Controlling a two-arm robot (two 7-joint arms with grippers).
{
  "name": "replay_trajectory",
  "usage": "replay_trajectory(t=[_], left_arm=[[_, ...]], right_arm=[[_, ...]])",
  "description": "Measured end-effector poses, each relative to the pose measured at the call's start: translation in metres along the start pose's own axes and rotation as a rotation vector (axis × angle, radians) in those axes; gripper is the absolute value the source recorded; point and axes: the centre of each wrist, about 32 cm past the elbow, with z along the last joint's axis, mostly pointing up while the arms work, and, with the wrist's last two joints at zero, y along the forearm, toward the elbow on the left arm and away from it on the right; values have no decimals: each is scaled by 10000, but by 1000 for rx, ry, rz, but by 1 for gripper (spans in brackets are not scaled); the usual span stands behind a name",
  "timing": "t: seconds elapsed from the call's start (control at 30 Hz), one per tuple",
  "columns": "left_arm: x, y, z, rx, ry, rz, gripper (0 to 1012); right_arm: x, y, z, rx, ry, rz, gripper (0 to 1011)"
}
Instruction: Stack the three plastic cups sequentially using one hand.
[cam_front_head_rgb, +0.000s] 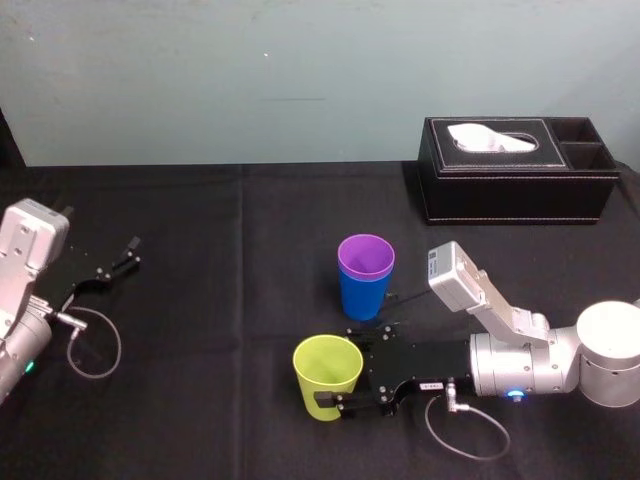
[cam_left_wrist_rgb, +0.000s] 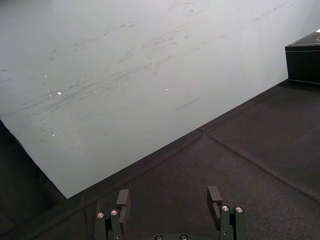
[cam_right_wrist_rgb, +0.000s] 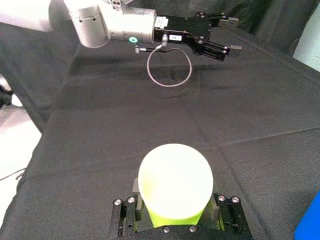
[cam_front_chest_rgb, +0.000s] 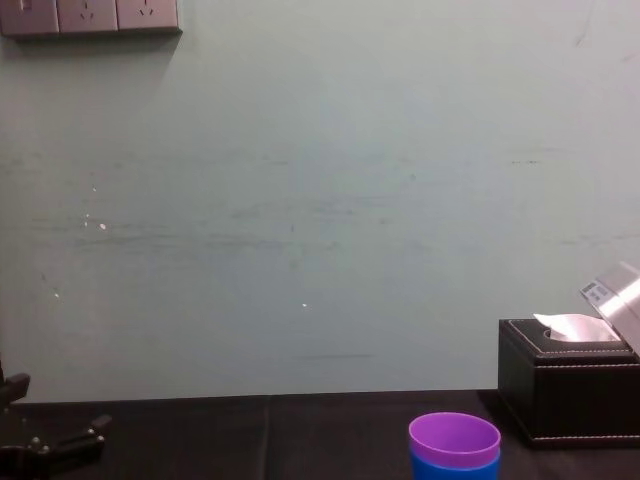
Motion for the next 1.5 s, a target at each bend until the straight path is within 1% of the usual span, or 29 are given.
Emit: replay_trajectory(t=[0.23,0.47,0.5,0.6,0.63,0.8,0.97,1.13,1.37,1.5], left_arm=[[0,0,0,0,0,0,1011],[0,0,0,0,0,0,1011],[0,0,0,0,0,0,1011],[0,0,0,0,0,0,1011],[0,0,0,0,0,0,1011],[0,0,0,0,0,0,1012],[0,0,0,0,0,0,1011],[0,0,0,0,0,0,1011],[0,0,0,0,0,0,1011],[0,0,0,0,0,0,1011]], right_arm=[[-1,-3,-1,0,0,0,733],[-57,-100,92,18,-36,-33,733],[-70,-140,133,25,-47,-47,733],[-81,-216,191,39,-58,-70,733],[-88,-291,244,55,-64,-91,733],[-115,-410,368,74,-78,-130,733],[-151,-510,488,73,-84,-188,733],[-177,-551,599,61,-82,-257,733],[-158,-535,683,47,-90,-311,733],[-103,-498,715,42,-95,-341,733]])
